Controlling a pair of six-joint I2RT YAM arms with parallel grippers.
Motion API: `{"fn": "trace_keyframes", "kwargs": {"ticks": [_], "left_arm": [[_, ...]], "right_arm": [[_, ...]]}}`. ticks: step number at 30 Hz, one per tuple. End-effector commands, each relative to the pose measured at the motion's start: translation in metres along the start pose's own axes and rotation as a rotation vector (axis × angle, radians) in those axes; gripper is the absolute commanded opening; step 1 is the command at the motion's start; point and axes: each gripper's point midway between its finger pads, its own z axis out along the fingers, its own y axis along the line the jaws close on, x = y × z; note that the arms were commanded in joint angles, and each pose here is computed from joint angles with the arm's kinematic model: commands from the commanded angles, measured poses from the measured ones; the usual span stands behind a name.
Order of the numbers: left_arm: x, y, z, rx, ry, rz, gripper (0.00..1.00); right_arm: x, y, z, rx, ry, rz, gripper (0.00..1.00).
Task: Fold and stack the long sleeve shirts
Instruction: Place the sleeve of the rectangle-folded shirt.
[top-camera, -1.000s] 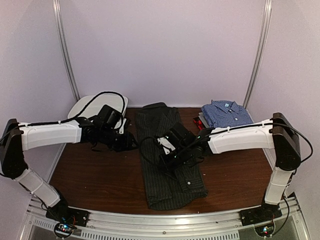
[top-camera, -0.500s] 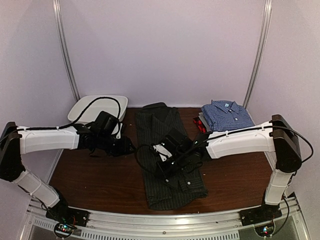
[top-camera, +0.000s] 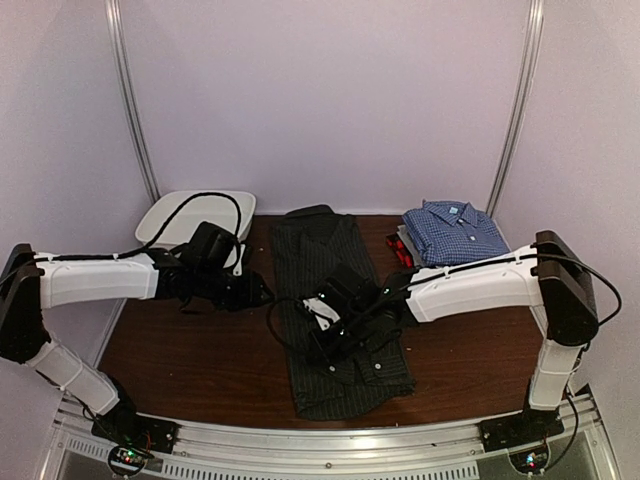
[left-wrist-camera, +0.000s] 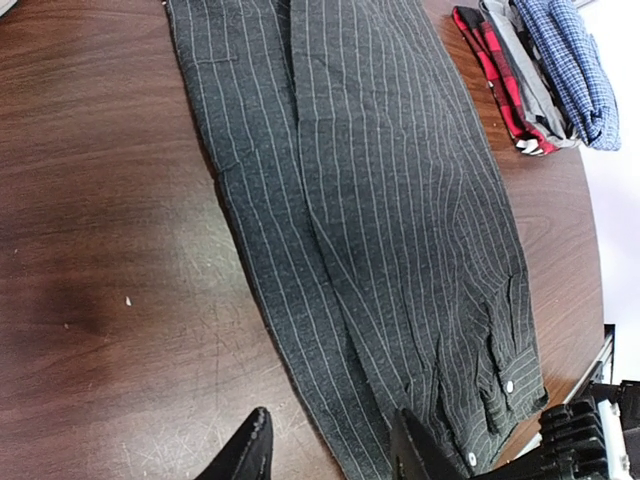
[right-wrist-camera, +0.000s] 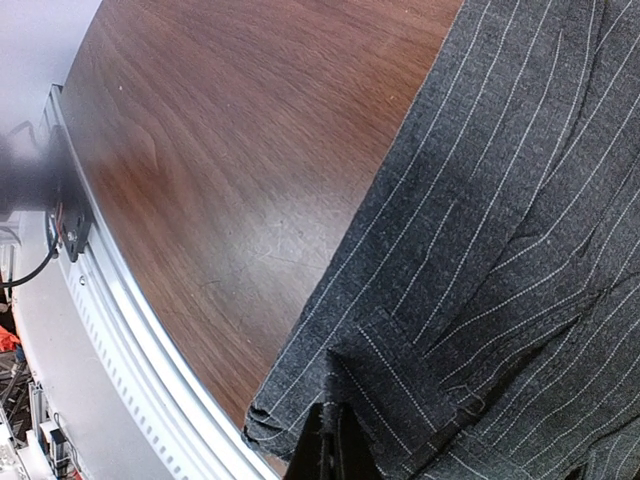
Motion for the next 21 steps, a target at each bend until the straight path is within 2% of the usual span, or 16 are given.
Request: {"fn": "trace_keyframes", "kwargs": {"ticks": [1,7,10,12,21], "left_arm": [[-0.008,-0.008,0.000,0.041,-0.040,0.008,0.42],[-0.007,-0.007,0.000,0.042,-0.039,0.009,0.42],[-0.006,-0.007,0.002,0.046,-0.035,0.012,0.43],[-0.005,-0.008,0.002,0.053,-0.036,0.012,0.44],[0.000,-0.020,0.005,0.131,-0.021,0.022,0.50]], "right_arm": [[0.005,0.007,0.004,-0.029,0.011,-0.005,0.00],[0.004,0.010,0.005,-0.045,0.015,-0.002,0.00],[0.004,0.012,0.005,-0.048,0.017,-0.004,0.08],[0.003,0.014,0.004,-0.052,0.016,-0.009,0.17],[-0.031,0.026,-0.035,-0.039,-0.117,-0.047,0.74]]}}
